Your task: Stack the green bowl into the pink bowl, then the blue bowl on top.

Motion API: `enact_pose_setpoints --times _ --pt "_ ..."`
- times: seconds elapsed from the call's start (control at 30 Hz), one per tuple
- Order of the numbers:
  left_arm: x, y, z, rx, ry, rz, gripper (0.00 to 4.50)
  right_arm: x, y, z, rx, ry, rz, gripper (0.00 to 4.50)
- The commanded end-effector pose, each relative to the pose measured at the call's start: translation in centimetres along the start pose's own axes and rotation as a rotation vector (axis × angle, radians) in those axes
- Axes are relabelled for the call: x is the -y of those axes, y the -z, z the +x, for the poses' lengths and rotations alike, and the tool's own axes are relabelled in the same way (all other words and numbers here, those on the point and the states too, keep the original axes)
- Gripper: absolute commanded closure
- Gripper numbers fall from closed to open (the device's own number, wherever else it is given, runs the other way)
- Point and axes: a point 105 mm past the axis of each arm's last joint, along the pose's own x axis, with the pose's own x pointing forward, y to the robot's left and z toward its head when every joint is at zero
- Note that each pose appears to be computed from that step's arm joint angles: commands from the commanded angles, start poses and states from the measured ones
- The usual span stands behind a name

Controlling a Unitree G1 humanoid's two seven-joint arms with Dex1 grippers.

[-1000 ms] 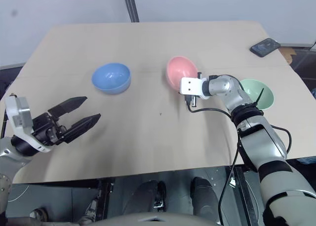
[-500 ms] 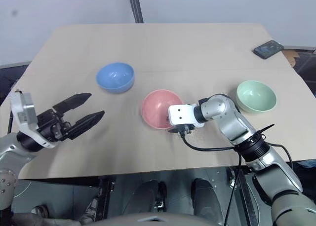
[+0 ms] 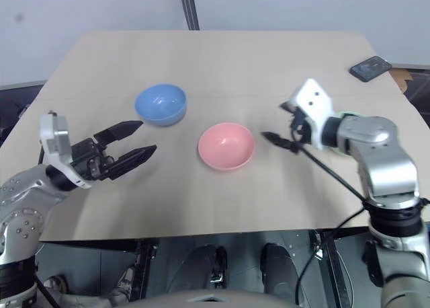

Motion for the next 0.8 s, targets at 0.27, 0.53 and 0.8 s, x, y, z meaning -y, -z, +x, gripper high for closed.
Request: enact_pose_setpoints --times 0.27,0.53,0.8 --pt "-0.2 -0.6 1.1 0.017 0.063 0.035 0.00 5.8 9.8 -2.2 -0.203 0.358 0.278 0.57" --pt "-0.2 -0.7 0.7 0.019 0.040 0.032 0.00 6.1 7.8 -1.5 -0.147 0.304 0.207 4.18" --pt "-0.2 -0.5 0.1 0.024 0.002 0.026 0.00 -3.7 -4.0 0.2 0.256 -0.273 0.029 4.44"
